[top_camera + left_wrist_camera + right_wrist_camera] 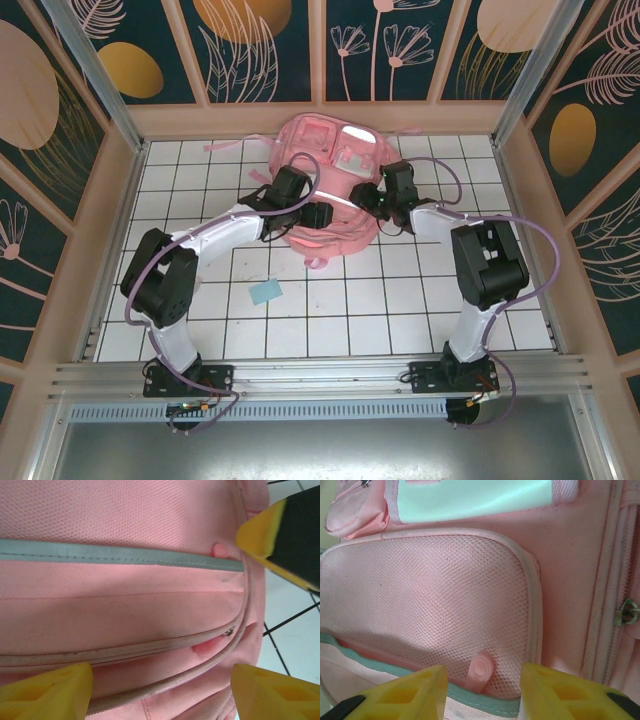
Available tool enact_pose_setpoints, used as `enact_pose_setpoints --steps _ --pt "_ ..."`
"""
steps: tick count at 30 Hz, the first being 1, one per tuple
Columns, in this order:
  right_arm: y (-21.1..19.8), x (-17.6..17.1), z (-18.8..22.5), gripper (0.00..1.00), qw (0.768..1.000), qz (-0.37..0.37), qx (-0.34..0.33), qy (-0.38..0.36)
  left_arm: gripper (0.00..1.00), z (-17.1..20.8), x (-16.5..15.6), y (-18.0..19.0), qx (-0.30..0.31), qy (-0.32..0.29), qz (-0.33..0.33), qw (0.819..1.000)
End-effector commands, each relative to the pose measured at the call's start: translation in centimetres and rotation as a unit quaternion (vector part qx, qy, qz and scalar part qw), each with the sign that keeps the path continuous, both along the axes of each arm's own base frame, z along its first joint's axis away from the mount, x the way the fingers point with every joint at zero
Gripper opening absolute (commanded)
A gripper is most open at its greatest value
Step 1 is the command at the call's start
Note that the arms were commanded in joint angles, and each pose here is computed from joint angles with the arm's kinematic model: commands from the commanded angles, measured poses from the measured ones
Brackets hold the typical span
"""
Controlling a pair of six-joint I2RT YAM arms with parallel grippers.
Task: Pack the student bag
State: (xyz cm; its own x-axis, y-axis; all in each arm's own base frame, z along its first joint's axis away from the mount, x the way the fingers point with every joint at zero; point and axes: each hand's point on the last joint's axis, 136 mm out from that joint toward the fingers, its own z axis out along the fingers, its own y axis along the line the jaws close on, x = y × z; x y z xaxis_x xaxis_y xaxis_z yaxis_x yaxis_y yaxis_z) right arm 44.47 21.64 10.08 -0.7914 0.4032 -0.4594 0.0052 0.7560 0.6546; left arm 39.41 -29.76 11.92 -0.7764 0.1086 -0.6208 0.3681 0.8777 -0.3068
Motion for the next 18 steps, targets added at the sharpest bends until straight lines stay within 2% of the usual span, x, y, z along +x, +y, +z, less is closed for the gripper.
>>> enact_pose_setpoints --steps 1,9,18 --pt "-1.8 0.1 0.2 0.44 0.999 -0.036 -0.035 -0.008 0.73 -1.5 0.4 0.0 0.017 0.005 0.0 1.0" --pt "-1.1 0.4 -0.2 0.47 0.999 -0.022 -0.033 -0.008 0.73 -3.2 0.1 -0.1 0.015 0.024 0.001 1.0" --pt "2.6 1.1 -1.5 0.33 1.0 0.022 0.004 0.005 0.73 -2.9 -0.3 -0.1 0.009 0.023 -0.003 1.0"
